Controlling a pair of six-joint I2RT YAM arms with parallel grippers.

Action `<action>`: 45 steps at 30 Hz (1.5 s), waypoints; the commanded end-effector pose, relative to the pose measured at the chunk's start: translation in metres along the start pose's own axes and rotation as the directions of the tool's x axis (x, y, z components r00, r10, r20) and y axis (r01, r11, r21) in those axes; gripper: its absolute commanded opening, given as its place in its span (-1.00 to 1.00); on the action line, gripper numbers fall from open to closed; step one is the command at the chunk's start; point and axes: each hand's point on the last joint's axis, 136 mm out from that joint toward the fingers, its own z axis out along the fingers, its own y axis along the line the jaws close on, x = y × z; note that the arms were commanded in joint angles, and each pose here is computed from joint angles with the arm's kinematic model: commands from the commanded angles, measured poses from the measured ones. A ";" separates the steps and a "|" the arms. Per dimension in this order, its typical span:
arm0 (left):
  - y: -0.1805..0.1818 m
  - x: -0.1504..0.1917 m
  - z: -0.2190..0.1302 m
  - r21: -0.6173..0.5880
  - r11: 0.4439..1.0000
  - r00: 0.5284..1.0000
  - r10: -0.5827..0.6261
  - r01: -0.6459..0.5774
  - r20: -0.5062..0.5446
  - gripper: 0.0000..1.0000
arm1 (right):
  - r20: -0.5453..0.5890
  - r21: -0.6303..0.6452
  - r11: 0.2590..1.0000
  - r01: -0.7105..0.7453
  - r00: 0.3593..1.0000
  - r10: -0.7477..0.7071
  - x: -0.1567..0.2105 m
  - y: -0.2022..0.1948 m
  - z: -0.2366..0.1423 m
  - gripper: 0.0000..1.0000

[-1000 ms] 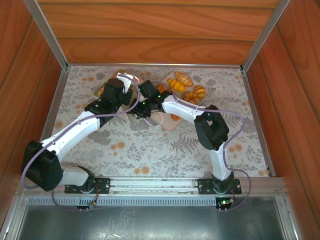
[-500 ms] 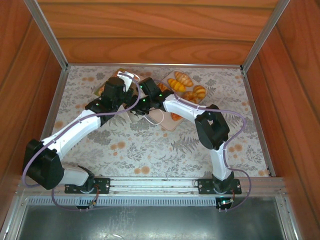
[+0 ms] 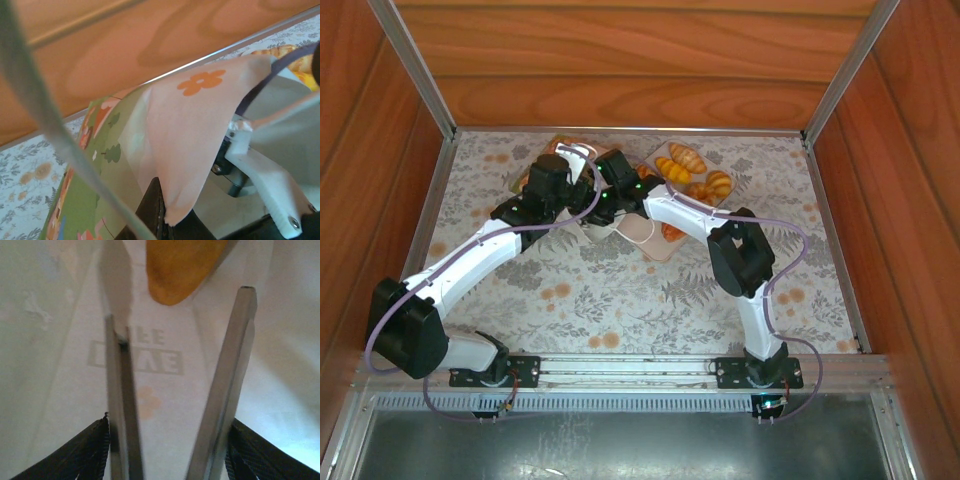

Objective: Take the fake bread out of the paper bag

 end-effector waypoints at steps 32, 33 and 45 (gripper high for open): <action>0.019 -0.011 0.000 -0.080 0.997 0.999 -0.017 0.019 0.028 -1.00 | 0.050 0.072 0.994 0.083 0.995 -0.087 0.011 0.007 -0.051 -1.00; 0.020 -0.010 0.001 -0.085 0.996 1.000 -0.016 0.018 0.025 -1.00 | 0.055 0.074 0.994 0.086 0.994 -0.090 0.012 0.007 -0.054 -0.99; 0.023 -0.008 0.002 -0.097 0.995 1.000 -0.010 0.012 0.018 -1.00 | 0.020 0.156 0.988 0.018 1.000 -0.021 0.033 -0.013 -0.067 -0.76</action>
